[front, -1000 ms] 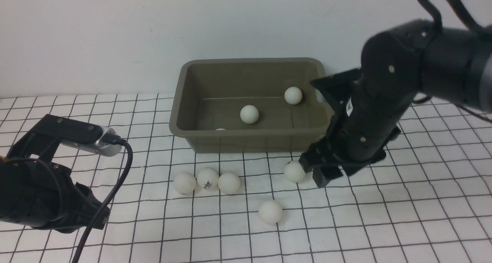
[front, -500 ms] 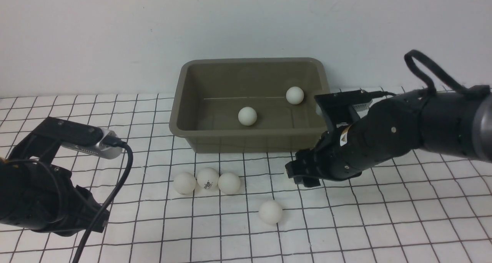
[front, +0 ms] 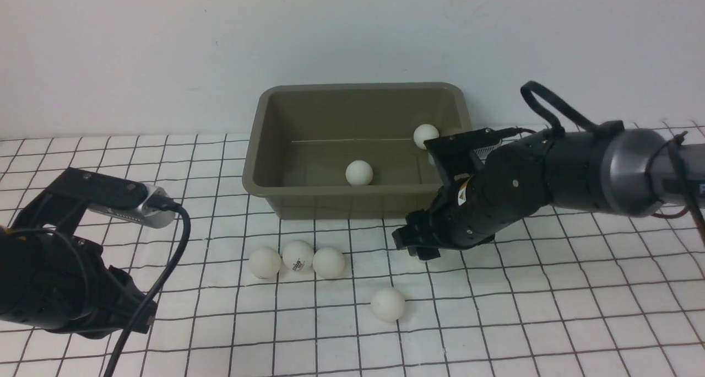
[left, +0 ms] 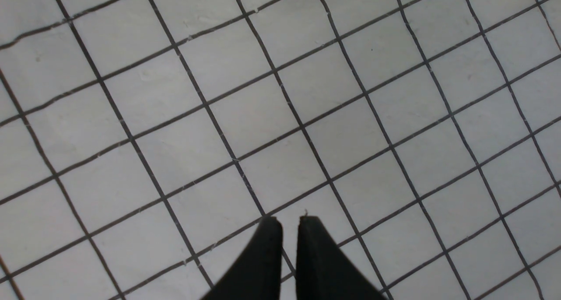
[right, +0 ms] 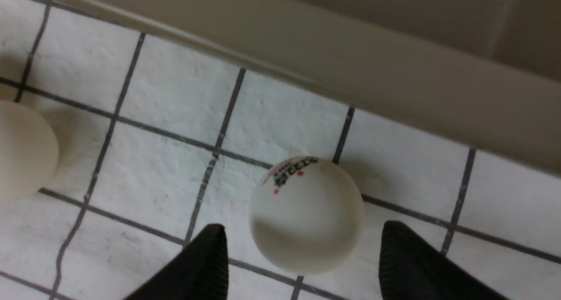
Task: Put the table tennis balls into the box on the white checkered tablecloth.
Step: 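Reach for and grasp a ping pong ball on the table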
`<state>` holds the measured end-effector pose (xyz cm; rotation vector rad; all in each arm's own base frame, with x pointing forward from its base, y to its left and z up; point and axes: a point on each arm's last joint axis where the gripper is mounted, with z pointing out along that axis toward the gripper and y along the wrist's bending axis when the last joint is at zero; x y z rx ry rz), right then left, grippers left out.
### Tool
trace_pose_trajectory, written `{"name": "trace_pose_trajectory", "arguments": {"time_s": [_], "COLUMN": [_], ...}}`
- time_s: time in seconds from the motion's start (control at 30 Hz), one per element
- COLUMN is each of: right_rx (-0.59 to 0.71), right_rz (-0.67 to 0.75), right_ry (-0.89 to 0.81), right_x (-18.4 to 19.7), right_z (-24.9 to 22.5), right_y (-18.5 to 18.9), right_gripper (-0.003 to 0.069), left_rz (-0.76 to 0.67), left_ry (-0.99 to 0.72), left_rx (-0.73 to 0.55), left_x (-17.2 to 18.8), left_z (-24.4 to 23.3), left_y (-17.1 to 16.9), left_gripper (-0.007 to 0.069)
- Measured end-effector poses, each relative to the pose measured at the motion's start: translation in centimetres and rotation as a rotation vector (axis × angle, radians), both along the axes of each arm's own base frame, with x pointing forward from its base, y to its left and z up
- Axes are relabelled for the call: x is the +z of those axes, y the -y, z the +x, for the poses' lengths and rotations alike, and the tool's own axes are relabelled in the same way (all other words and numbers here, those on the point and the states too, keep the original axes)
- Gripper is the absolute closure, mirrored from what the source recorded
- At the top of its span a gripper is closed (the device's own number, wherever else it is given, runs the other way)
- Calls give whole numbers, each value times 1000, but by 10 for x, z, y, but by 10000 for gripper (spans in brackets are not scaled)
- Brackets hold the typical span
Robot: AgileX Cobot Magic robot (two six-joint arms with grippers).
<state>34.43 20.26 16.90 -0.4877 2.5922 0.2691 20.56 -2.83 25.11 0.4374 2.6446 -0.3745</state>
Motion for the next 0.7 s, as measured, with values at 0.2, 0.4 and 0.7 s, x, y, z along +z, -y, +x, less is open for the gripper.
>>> {"name": "trace_pose_trajectory", "arguments": {"time_s": [0.2, 0.4, 0.7], "right_rx": [11, 16, 24], "right_rz": [-20, -8, -11], "right_ry": [-4, 37, 55], "right_x": [-11, -14, -19], "right_z": [3, 7, 11], "right_y": [-1, -3, -4], "right_gripper": [237, 237, 237], "left_rz": [0, 0, 0], "left_ry": [0, 0, 0], "left_rx": [0, 0, 0], "left_x": [0, 0, 0], "left_z": [0, 0, 0], "left_y": [0, 0, 0], "left_gripper": [588, 588, 588]}}
